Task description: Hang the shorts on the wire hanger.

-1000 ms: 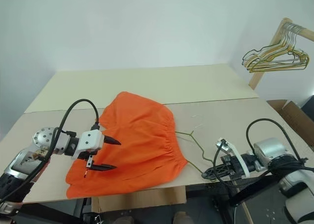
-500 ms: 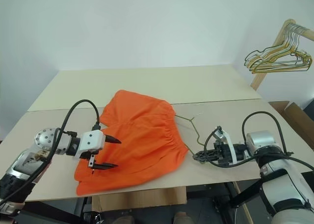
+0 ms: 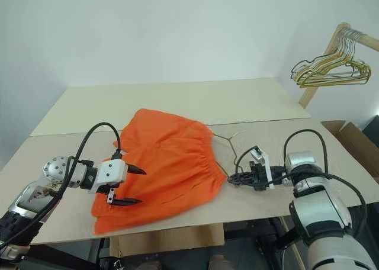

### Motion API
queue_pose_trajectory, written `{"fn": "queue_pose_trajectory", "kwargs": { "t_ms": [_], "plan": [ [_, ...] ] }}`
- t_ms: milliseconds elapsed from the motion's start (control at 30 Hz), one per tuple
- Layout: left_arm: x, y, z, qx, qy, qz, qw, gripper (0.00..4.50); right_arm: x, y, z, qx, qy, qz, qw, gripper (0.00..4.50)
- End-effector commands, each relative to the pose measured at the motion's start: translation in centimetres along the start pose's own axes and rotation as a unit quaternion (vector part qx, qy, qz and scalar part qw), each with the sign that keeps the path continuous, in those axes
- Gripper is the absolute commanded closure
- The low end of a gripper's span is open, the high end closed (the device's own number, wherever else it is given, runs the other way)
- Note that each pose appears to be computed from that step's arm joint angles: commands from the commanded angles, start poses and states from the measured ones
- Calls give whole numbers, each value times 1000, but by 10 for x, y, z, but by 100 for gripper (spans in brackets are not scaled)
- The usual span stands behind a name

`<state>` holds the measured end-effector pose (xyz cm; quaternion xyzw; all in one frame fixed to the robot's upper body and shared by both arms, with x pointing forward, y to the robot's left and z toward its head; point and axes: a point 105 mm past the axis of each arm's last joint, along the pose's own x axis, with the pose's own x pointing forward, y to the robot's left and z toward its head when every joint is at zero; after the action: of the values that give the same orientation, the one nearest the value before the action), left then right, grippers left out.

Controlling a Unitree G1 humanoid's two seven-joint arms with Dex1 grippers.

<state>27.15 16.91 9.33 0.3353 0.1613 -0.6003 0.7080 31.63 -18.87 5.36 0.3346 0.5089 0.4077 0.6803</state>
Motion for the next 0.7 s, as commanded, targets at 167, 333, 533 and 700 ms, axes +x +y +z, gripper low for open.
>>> {"fn": "queue_pose_trajectory", "kwargs": {
  "t_ms": [167, 333, 533, 700],
  "plan": [
    [-2, 2, 6, 16, -4, 7, 1000, 2, 3, 26, 17, -56, 13, 39, 998, 450],
    [-1, 2, 4, 18, 1, 5, 1000, 2, 6, 27, 21, -69, 28, 17, 997, 450],
    [1, -1, 4, 18, 2, 5, 1000, 2, 14, 30, 31, -86, 20, -1, 996, 450],
    [1, -1, 3, 18, 8, 5, 1000, 2, 24, 22, 28, -85, 39, -33, 995, 450]
  ]
}}
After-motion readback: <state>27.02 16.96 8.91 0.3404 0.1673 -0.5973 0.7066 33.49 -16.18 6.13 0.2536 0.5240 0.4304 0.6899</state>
